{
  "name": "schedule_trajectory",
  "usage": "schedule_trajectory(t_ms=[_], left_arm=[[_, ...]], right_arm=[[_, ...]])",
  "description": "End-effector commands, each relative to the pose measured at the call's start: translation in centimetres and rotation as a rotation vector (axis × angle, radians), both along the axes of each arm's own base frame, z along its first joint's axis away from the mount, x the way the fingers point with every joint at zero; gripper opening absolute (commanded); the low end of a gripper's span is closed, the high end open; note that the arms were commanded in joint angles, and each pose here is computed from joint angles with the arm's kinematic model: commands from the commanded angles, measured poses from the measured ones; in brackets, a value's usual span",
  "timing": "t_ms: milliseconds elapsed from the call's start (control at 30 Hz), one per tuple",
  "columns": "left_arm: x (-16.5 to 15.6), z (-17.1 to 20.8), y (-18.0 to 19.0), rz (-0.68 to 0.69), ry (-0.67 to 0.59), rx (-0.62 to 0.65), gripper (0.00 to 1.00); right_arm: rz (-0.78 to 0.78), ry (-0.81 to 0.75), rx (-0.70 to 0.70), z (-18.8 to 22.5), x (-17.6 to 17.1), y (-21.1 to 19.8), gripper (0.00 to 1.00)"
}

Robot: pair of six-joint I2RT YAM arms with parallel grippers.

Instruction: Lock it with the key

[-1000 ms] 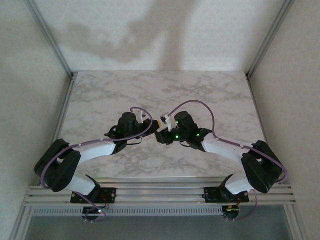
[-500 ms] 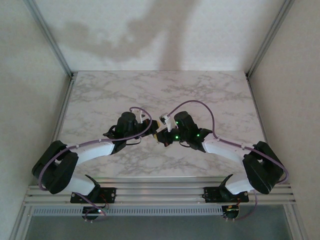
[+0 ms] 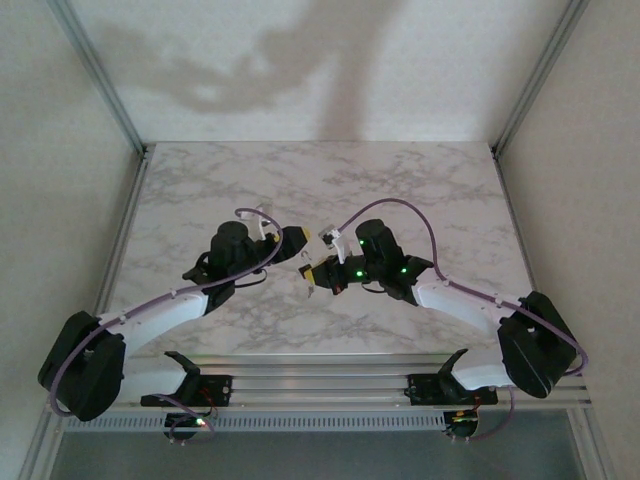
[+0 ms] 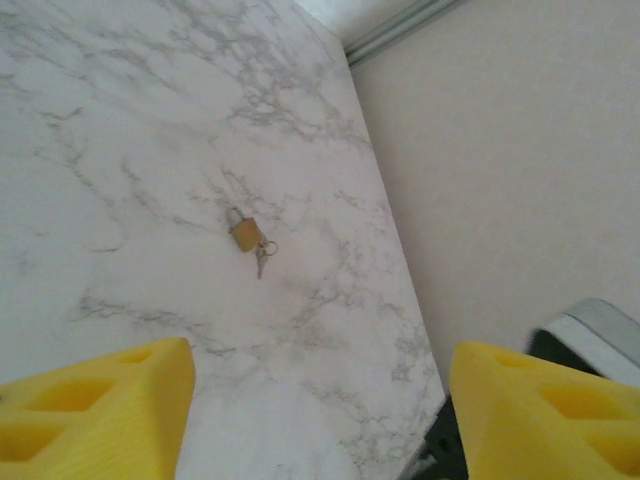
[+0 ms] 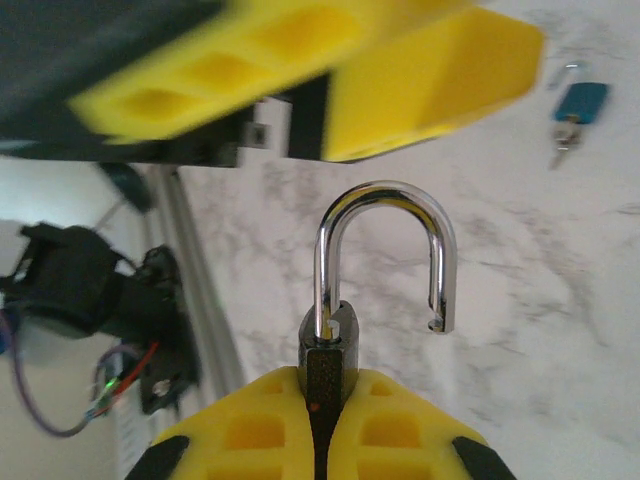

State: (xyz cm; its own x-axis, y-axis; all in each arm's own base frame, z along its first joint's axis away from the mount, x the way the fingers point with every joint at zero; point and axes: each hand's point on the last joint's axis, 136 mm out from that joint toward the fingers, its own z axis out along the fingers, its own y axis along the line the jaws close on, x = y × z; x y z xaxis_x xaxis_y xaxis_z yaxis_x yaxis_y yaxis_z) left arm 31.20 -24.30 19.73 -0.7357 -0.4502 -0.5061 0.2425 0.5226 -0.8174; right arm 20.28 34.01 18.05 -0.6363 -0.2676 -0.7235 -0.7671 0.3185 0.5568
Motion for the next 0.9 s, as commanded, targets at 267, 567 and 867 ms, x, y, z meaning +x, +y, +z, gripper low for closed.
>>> schedule_trajectory(t_ms=[267, 567, 867], left_arm=[[-1.6, 2.1, -0.6, -0.073, -0.057, -0.181, 0.81], [-5.2, 5.8, 0.1, -0.160, -0.187, -0.320, 0.88], [-7.1, 5.9, -0.5, -0.228, -0.199, -0.370, 0.91]], right_arm=[[0.258, 0.081, 0.194, 4.0, -4.1, 1.2, 0.00], [0.290, 0.114, 0.199, 4.0, -4.3, 1.6, 0.00], [0.325, 0.146, 0.233, 4.5, -4.6, 2.0, 0.00]])
